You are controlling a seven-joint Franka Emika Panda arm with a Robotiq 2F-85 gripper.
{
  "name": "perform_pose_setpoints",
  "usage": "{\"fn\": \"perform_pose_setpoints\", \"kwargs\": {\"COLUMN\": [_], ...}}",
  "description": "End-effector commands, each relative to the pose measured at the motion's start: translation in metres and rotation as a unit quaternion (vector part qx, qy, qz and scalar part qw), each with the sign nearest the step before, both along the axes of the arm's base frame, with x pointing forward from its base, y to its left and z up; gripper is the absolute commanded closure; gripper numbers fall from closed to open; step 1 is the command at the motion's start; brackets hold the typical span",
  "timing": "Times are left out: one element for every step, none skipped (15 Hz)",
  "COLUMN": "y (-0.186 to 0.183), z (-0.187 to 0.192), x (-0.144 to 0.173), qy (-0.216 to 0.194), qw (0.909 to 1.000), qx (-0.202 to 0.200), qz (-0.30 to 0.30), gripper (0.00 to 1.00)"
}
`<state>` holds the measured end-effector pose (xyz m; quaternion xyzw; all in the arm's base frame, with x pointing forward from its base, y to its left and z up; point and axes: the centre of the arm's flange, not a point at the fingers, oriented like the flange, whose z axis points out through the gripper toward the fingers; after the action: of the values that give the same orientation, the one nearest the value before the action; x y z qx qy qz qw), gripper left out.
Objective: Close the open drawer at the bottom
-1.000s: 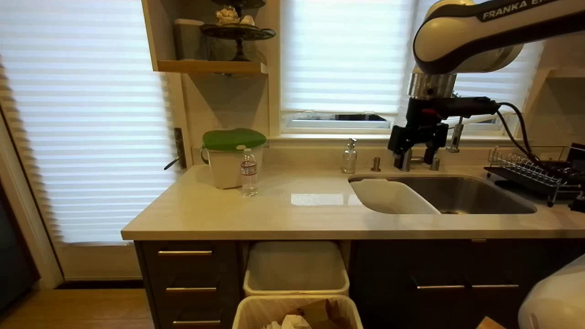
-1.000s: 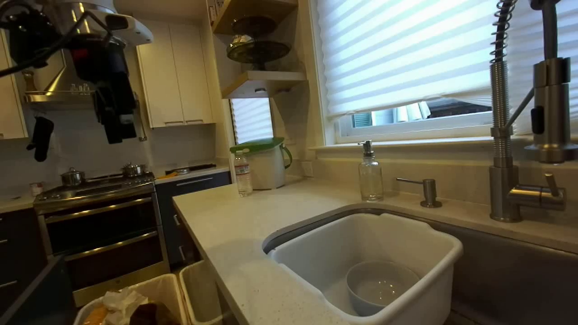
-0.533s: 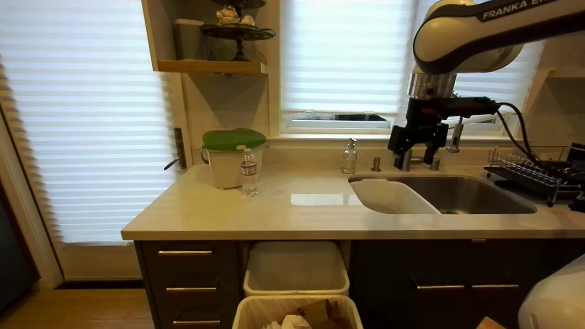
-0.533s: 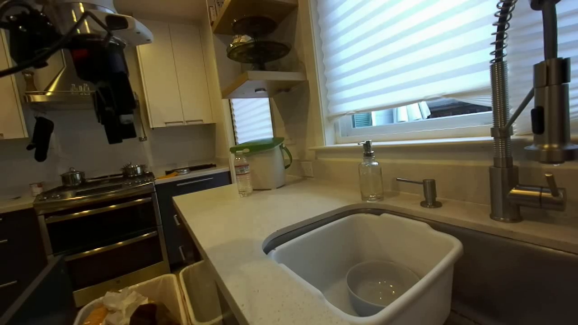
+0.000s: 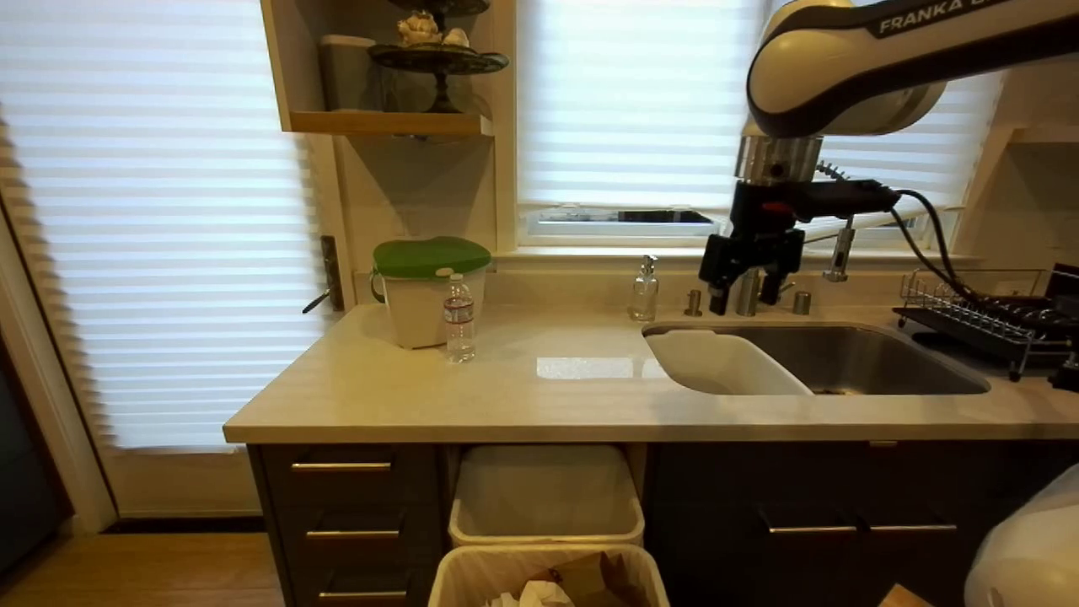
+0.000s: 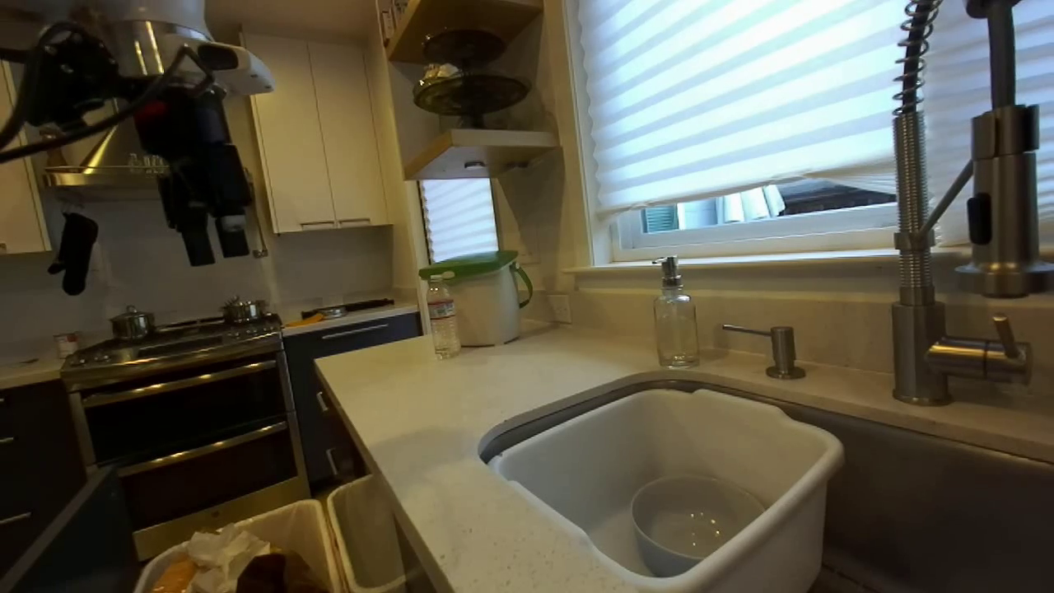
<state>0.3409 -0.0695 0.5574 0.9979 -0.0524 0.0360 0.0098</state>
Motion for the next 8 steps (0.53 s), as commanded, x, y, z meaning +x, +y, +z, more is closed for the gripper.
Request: {"fn": "perform_pose_setpoints", "kwargs": {"y": [0.063, 0.085, 0.106, 0.124, 0.144, 0.167, 0.186, 0.209], "z": [-0.011, -0.017, -0.023, -0.028, -0.033, -0.039, -0.042, -0.048], "x": [0.033, 0.036, 0.039, 0.04, 0.042, 0.043, 0.042, 0.041], "qy": [0.028, 0.036, 0.043, 0.056, 0.069, 0.084, 0.096, 0.107], "qw": [0.995, 0.9919, 0.988, 0.9835, 0.9784, 0.9731, 0.9673, 0.9608], "qx": [0.032, 0.043, 0.052, 0.056, 0.054, 0.042, 0.032, 0.019], "qz": [0.09, 0.114, 0.139, 0.163, 0.187, 0.21, 0.233, 0.255], "gripper": [0.0, 0.0, 0.0, 0.0, 0.0, 0.0, 0.0, 0.0]}}
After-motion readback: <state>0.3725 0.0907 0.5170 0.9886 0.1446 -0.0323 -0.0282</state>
